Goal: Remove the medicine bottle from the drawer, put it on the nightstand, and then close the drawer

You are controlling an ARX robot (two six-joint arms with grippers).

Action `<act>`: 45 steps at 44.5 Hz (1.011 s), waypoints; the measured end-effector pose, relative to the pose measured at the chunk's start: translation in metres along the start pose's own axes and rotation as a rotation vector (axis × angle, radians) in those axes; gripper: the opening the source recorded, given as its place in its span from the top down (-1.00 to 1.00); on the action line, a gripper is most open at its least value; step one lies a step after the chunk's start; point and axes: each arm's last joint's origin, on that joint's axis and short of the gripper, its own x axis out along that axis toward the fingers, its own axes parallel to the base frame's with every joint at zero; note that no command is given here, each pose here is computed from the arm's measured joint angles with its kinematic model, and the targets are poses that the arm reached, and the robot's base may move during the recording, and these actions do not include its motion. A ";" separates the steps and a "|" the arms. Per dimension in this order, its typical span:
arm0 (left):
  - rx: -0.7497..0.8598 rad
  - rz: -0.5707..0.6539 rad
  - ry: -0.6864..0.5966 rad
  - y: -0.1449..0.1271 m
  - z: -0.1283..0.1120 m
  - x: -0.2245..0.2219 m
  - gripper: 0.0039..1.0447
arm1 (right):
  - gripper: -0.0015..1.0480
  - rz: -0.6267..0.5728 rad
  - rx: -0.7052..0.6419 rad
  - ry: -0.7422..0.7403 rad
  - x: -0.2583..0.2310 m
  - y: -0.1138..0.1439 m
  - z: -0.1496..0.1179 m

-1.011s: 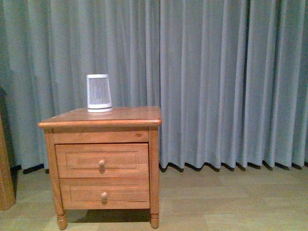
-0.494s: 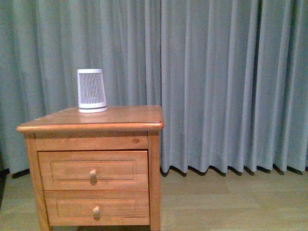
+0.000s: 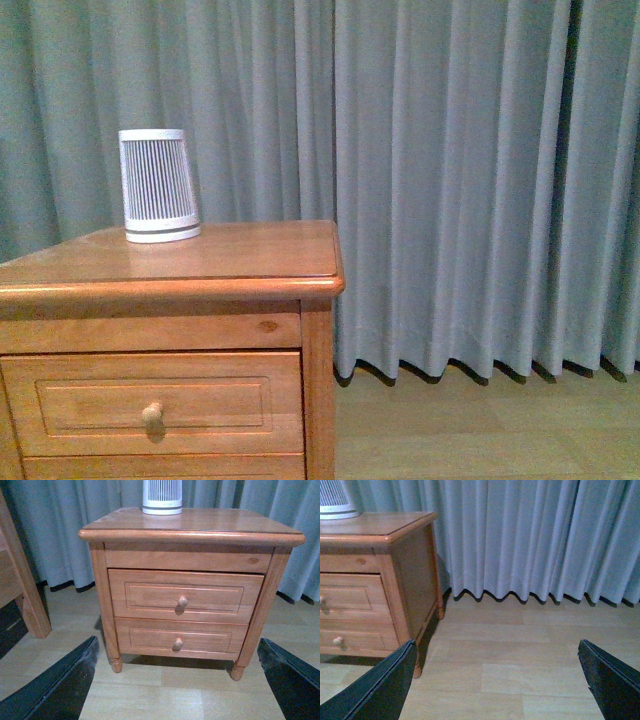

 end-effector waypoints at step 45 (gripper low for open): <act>0.005 -0.069 0.239 -0.061 -0.070 0.285 -0.88 | -0.87 0.000 0.000 0.000 0.000 0.000 0.000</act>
